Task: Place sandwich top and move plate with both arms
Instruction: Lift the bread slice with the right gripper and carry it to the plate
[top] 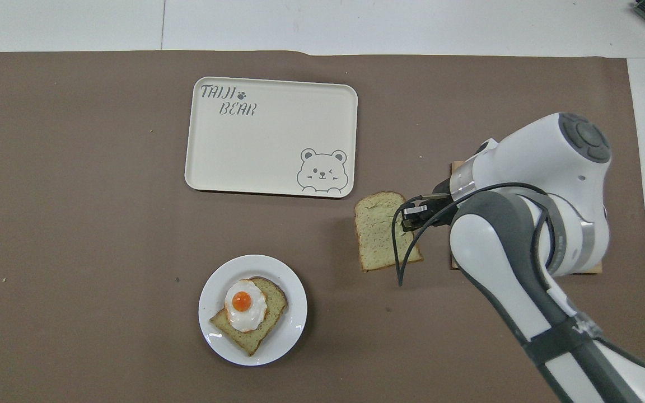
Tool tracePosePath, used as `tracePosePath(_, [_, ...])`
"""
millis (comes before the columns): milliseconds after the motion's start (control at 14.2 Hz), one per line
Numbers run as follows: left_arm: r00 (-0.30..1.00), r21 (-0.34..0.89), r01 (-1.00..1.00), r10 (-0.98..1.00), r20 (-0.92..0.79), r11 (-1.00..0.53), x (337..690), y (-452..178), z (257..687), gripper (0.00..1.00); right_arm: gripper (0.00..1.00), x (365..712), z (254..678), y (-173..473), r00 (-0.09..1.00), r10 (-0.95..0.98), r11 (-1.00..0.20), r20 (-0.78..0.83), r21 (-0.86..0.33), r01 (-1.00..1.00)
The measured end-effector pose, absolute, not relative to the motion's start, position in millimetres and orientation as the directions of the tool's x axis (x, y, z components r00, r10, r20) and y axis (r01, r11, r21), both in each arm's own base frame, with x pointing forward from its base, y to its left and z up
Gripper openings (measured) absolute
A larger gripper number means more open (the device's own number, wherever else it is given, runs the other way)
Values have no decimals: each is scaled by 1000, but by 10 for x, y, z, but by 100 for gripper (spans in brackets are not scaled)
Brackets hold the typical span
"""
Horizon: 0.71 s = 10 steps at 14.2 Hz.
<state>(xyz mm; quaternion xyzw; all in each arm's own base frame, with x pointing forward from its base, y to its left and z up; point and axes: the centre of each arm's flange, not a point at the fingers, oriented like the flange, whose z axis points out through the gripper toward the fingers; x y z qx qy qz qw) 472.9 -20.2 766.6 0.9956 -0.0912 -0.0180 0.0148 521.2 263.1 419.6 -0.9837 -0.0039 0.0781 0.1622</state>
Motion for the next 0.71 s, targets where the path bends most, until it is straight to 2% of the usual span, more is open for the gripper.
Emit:
tracePosePath(424, [983,33,-181,-182,-33,-983,4729,-202,7666,100,7,4806,4045,3339,985,21,-933,-168,-357,-41])
tracePosePath(706, [983,33,-181,-182,-33,-983,4729,-202,7666,100,7,4601,3745,3778,990,-7,-923,-144,-380,-62])
